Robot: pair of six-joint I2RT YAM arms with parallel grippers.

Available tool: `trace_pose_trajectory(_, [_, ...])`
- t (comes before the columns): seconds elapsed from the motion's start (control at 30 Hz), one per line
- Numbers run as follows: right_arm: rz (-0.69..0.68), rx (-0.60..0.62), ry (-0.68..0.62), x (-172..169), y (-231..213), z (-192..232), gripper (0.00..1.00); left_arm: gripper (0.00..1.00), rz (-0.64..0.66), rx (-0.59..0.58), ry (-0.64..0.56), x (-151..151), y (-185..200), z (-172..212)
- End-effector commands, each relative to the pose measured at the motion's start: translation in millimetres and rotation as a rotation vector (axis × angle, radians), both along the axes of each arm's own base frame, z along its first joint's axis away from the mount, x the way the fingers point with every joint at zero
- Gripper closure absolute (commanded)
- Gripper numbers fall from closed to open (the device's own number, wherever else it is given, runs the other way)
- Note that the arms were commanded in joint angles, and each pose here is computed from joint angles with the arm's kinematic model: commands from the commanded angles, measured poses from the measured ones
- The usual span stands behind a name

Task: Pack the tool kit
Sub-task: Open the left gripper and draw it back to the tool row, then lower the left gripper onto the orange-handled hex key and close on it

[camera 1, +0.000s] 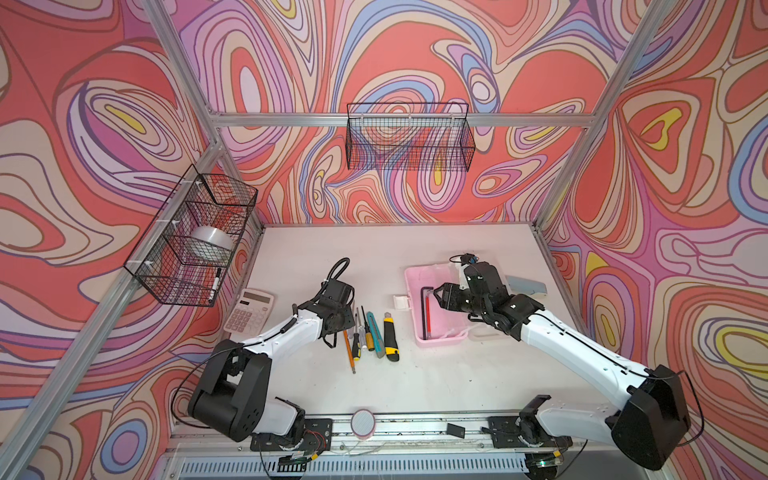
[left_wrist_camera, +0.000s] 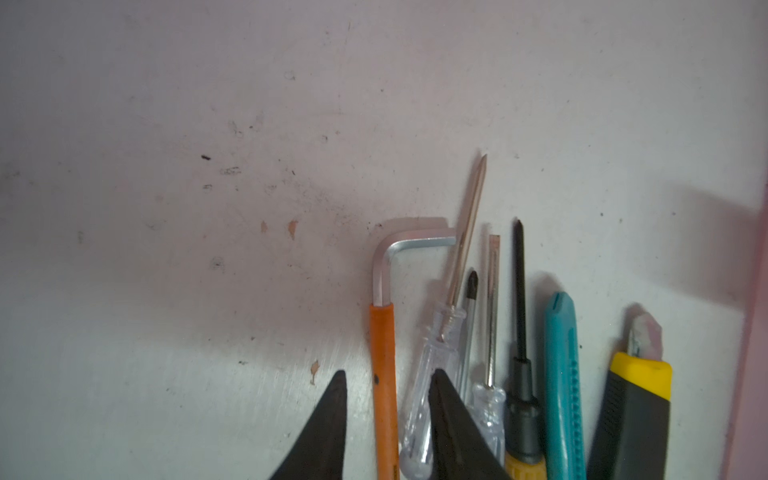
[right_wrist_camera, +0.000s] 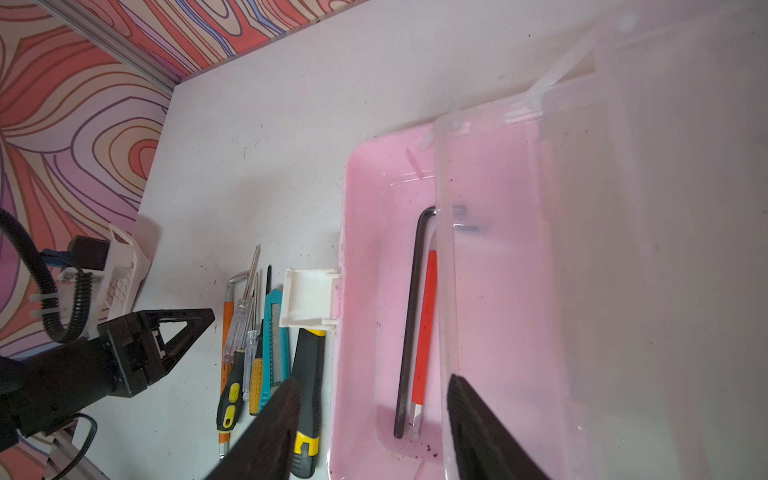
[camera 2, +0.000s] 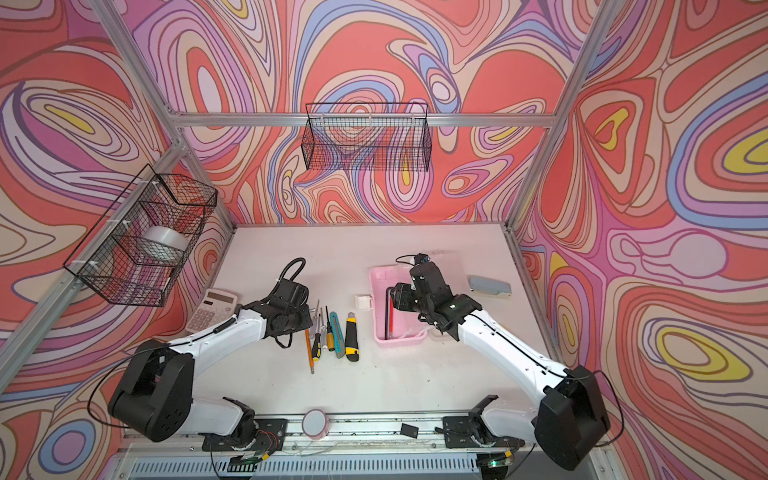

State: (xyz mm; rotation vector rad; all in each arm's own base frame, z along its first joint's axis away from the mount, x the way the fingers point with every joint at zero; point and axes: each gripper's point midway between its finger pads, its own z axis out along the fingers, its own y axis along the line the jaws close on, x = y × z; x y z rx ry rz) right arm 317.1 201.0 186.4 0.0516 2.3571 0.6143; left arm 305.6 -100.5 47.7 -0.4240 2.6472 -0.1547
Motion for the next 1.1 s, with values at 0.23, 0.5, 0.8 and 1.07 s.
trace_pose_trajectory(0.23, [-0.025, -0.014, 0.000, -1.1, -6.8, -5.7, 0.41, 0.78, 0.038, 0.001, 0.057, 2.8, 1.3, -23.6])
trace_pose_trajectory(0.5, [-0.027, -0.011, -0.007, 0.3, -6.1, -6.3, 0.41, 0.80, 0.054, 0.012, 0.087, -4.7, 5.4, -32.8])
trace_pose_trajectory(0.8, [-0.030, -0.015, -0.006, 2.1, -5.9, -9.9, 0.40, 0.87, 0.055, 0.023, 0.098, -6.5, 6.8, -34.7])
trace_pose_trajectory(1.07, [-0.030, -0.016, 0.004, 3.1, -4.8, -16.6, 0.40, 0.95, 0.046, 0.021, 0.098, -3.1, 4.7, -34.3])
